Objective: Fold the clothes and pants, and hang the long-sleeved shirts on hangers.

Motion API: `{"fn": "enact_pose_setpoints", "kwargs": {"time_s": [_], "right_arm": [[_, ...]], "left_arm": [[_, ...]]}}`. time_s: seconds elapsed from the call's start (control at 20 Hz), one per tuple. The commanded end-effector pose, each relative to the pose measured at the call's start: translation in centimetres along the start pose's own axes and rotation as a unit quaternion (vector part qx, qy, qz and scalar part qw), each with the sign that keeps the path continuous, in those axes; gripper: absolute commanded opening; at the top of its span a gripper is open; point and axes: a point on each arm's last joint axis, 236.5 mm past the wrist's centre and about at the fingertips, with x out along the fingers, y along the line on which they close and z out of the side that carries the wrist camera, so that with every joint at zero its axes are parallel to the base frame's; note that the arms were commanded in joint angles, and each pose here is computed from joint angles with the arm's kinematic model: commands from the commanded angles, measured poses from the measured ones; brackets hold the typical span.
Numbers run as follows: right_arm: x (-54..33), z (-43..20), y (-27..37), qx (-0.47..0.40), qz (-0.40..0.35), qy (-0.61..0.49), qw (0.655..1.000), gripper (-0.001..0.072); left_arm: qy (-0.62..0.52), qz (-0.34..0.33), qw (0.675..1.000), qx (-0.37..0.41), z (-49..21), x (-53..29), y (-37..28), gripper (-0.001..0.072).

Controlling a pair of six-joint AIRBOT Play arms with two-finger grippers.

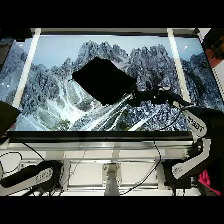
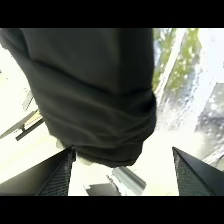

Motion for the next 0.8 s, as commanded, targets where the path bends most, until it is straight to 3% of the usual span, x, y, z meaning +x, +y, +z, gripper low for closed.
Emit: {"fn": "enact_pose_setpoints", "kwargs": {"time_s": [0.0, 0.7, 0.75], "right_arm": [[0.4, 0.8, -0.4, 0.002, -0.005, -0.012, 1.0, 0.07], [7.3, 1.0, 1.7, 0.006, -0.013, -0.019, 1.0, 0.0679], [7.3, 1.0, 1.7, 0.007, -0.013, -0.019, 1.0, 0.0648]], "left_arm": [[0.001, 0.0, 1.0, 0.0, 0.0, 0.1, 0.0, 0.0195], [0.002, 0.0, 1.0, 0.0, -0.1, 0.2, 0.0, 0.0194], [0.002, 0.0, 1.0, 0.0, -0.1, 0.2, 0.0, 0.0194]]}}
